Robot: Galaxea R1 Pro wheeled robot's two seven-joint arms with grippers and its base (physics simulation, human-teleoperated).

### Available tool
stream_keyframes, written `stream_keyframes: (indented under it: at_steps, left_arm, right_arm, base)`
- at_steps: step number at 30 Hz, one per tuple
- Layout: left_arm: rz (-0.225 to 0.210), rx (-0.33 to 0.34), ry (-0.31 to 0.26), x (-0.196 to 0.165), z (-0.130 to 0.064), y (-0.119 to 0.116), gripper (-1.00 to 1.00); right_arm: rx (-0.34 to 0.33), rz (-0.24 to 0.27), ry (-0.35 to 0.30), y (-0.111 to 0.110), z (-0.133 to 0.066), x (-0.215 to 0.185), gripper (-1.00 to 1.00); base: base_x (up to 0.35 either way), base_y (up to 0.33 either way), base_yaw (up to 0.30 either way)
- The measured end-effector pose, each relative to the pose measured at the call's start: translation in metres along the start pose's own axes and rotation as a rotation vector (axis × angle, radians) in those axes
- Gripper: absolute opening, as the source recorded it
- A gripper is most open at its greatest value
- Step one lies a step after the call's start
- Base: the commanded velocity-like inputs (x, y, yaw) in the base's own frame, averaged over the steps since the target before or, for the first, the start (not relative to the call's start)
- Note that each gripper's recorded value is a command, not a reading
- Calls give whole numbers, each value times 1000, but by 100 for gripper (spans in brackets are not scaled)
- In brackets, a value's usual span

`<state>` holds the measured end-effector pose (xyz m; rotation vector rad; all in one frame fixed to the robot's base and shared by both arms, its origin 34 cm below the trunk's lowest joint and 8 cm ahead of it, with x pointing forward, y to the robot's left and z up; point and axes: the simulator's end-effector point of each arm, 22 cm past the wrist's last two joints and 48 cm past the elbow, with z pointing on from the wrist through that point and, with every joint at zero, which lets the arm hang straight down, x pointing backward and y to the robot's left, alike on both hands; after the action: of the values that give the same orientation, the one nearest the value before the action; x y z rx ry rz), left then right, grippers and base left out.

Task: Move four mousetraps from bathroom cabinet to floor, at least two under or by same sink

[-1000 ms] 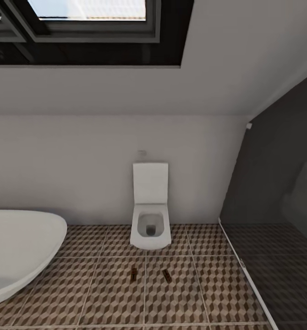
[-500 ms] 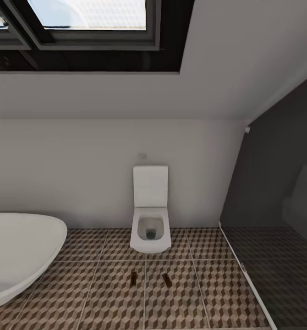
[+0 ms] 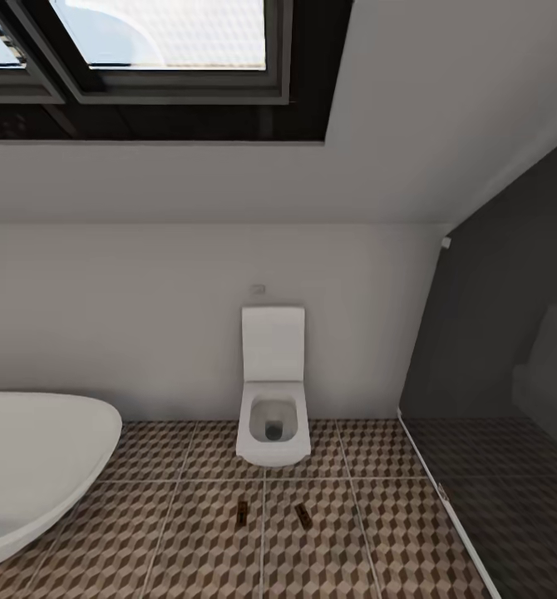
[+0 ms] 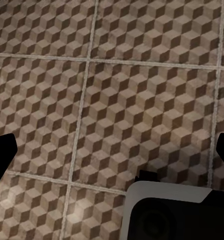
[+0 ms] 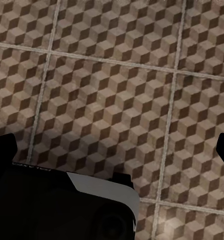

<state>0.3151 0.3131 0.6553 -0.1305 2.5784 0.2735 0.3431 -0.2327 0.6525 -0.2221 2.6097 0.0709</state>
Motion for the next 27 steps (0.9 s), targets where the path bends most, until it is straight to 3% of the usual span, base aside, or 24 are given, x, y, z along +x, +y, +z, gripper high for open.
stream_keyframes:
  at_steps: [27]
  left_arm:
    - [-4, 2, -15, -6, 0, -2, 100]
  right_arm:
    - [1, -1, -15, 0, 0, -6, 100]
  base:
    - [0, 0, 0]
